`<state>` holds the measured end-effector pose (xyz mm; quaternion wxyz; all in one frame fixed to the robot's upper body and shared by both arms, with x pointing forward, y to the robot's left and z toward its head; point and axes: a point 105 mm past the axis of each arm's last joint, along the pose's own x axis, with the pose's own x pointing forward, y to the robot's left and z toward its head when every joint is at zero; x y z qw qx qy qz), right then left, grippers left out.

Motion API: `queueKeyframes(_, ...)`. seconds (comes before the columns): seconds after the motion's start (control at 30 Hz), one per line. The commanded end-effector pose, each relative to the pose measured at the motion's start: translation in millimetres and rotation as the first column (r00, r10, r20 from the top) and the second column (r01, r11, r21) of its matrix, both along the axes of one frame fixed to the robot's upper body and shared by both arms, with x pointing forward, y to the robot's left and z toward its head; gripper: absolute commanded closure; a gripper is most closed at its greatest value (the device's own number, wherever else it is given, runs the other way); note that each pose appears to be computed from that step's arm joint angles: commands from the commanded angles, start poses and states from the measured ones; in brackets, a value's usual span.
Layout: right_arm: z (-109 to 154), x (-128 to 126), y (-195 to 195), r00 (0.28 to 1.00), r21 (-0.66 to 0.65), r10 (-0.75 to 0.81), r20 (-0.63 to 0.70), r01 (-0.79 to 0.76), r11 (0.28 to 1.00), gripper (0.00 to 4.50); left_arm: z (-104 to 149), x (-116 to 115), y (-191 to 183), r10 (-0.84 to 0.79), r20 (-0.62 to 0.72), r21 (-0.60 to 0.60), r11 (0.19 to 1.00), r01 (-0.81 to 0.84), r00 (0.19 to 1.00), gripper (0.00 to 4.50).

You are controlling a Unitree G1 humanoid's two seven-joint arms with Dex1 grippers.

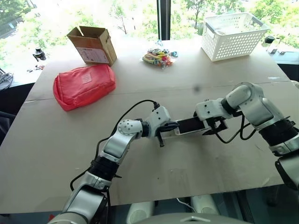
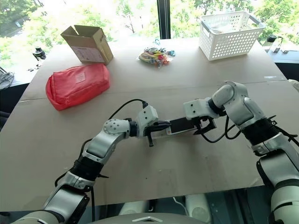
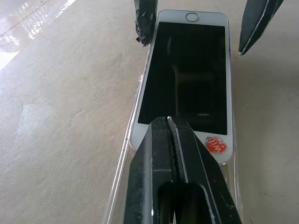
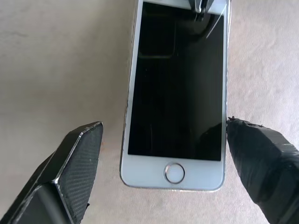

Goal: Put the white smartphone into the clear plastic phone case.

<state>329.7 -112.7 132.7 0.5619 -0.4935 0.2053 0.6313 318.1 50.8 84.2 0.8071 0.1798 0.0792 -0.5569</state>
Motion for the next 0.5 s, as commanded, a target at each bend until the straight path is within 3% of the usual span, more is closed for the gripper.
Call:
queueKeyframes(0.03,26.8,4.5,-6.2,0.995,0.117,-0.080,0.061,0.073,0.990,0.06,-43.5,-10.1,12.0,0.037,-0.114,0.124,0.992,-0.023,0.993,4.50)
queueKeyframes(0.23,39.3,5.6,-27.7,0.974,0.206,-0.222,0.049,0.208,0.956,0.06,-47.5,-10.3,13.8,0.044,-0.117,0.134,0.991,-0.028,0.992,4.50)
queueKeyframes(0.37,32.9,0.9,-45.4,0.954,0.226,-0.298,0.018,0.287,0.931,1.26,-48.5,-10.1,14.2,0.045,-0.118,0.135,0.990,-0.028,0.992,4.50)
queueKeyframes(0.5,19.4,-3.3,-57.1,0.941,0.183,-0.338,0.020,0.329,0.926,3.20,-49.1,-9.5,16.2,0.044,-0.117,0.141,0.990,-0.027,0.992,4.50)
